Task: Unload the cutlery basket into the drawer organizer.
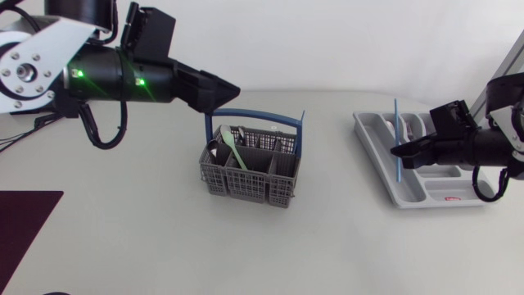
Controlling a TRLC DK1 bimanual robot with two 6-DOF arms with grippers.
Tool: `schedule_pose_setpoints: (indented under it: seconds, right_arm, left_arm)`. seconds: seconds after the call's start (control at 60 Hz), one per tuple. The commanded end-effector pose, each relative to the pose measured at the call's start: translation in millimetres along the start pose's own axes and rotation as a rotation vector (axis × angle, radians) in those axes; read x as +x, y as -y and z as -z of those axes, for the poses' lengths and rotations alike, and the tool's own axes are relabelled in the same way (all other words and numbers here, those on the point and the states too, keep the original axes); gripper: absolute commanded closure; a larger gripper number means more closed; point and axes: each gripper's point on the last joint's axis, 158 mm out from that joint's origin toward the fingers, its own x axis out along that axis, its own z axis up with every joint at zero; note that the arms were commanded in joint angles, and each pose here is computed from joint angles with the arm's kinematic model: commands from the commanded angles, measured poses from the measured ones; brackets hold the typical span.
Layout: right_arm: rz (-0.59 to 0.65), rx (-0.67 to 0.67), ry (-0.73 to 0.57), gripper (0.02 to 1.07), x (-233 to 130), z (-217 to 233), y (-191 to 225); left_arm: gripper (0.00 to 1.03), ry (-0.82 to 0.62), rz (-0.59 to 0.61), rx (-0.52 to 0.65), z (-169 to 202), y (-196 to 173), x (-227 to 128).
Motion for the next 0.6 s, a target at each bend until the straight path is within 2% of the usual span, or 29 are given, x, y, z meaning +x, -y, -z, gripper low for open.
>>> schedule_pose_setpoints:
  seconds: [0.0,0.25,0.583]
  right_arm:
    - [0.034,0.047,-0.025,1.01,14.0,1.5,33.4]
    - [0.132,0.169,-0.11,1.01,57.2,11.8,90.3]
    - [0.19,0.242,-0.285,1.01,98.2,28.1,104.6]
  left_arm:
    - [0.09,-0.035,-0.015,0.042,18.3,1.1,-1.9]
    - [0.09,-0.069,-0.053,0.096,36.0,0.8,-3.8]
    - [0.09,-0.092,-0.067,0.119,49.3,1.2,-10.2]
